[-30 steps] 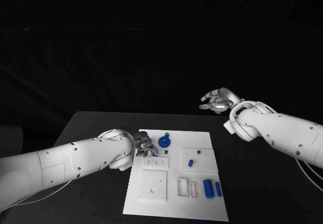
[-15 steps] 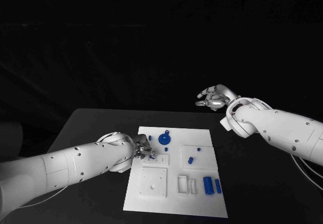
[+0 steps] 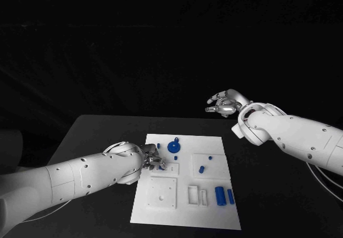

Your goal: Assemble the parts on the task board

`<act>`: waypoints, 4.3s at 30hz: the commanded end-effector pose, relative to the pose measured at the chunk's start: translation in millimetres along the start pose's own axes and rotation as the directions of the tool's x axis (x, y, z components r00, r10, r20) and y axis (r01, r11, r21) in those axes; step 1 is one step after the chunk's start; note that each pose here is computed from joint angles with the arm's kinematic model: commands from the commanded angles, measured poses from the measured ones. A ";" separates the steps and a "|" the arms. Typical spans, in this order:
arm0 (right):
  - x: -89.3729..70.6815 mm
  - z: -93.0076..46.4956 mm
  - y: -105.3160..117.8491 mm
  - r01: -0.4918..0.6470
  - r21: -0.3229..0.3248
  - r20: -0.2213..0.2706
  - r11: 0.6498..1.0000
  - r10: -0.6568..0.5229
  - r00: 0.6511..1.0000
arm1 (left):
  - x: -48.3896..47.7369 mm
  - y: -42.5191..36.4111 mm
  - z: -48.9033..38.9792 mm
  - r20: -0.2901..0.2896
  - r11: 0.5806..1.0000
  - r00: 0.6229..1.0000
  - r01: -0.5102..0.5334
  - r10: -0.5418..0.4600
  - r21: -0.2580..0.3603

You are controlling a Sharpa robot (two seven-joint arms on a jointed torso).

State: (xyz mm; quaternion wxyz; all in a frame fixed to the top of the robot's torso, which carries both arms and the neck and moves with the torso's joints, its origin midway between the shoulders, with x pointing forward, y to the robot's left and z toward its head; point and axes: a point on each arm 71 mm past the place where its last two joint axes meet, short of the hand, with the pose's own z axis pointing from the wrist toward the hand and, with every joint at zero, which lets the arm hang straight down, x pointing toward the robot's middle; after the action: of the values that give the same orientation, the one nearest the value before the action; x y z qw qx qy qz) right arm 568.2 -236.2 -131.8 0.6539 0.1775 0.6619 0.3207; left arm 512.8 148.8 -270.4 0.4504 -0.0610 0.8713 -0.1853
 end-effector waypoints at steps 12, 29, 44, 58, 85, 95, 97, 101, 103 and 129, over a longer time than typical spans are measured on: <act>4.5 1.6 3.7 0.002 -0.009 -0.024 1.000 -0.003 1.000 | 0.7 -8.4 1.7 0.006 0.999 1.000 -0.010 0.009 0.034; 6.7 2.6 5.4 0.001 -0.009 -0.028 1.000 -0.001 1.000 | 1.0 -10.8 5.4 -0.003 0.999 1.000 -0.015 0.015 0.030; 9.7 3.8 8.0 0.000 -0.014 -0.035 1.000 0.000 0.999 | 1.3 -9.4 7.7 -0.010 0.999 1.000 -0.026 0.026 0.023; 13.3 4.0 9.4 -0.002 -0.014 -0.049 1.000 0.002 0.999 | 6.2 -11.5 9.5 -0.018 0.999 0.999 -0.032 0.033 0.031; 14.0 3.1 6.0 -0.002 -0.006 -0.058 1.000 0.002 0.998 | 12.7 -10.4 7.4 -0.046 0.997 0.996 -0.073 0.075 0.037; 15.3 2.6 5.0 -0.003 -0.004 -0.062 1.000 0.003 0.998 | 13.0 -9.7 7.3 -0.044 0.997 0.996 -0.073 0.075 0.036; 15.0 2.5 4.6 -0.003 -0.003 -0.062 1.000 0.003 0.998 | 12.3 -9.3 7.6 -0.037 0.997 0.997 -0.071 0.073 0.036; 15.2 2.6 4.7 -0.003 -0.003 -0.062 1.000 0.003 0.998 | 11.7 -9.2 8.1 -0.033 0.997 0.997 -0.070 0.071 0.035; 15.1 2.6 4.7 -0.003 -0.003 -0.062 1.000 0.003 0.998 | 11.8 -9.5 8.4 -0.033 0.997 0.997 -0.071 0.072 0.035; 17.2 2.0 2.9 -0.004 0.002 -0.067 1.000 0.004 0.998 | 9.0 -8.0 11.3 -0.018 0.998 0.998 -0.063 0.063 0.019</act>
State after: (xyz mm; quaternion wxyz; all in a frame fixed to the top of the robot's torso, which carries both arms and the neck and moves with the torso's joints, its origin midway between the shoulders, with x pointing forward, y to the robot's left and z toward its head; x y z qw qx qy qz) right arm 568.4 -223.3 -142.2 0.6341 0.1721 0.6800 0.3254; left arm 516.4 137.9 -280.3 0.4488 -0.0283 0.8755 -0.1769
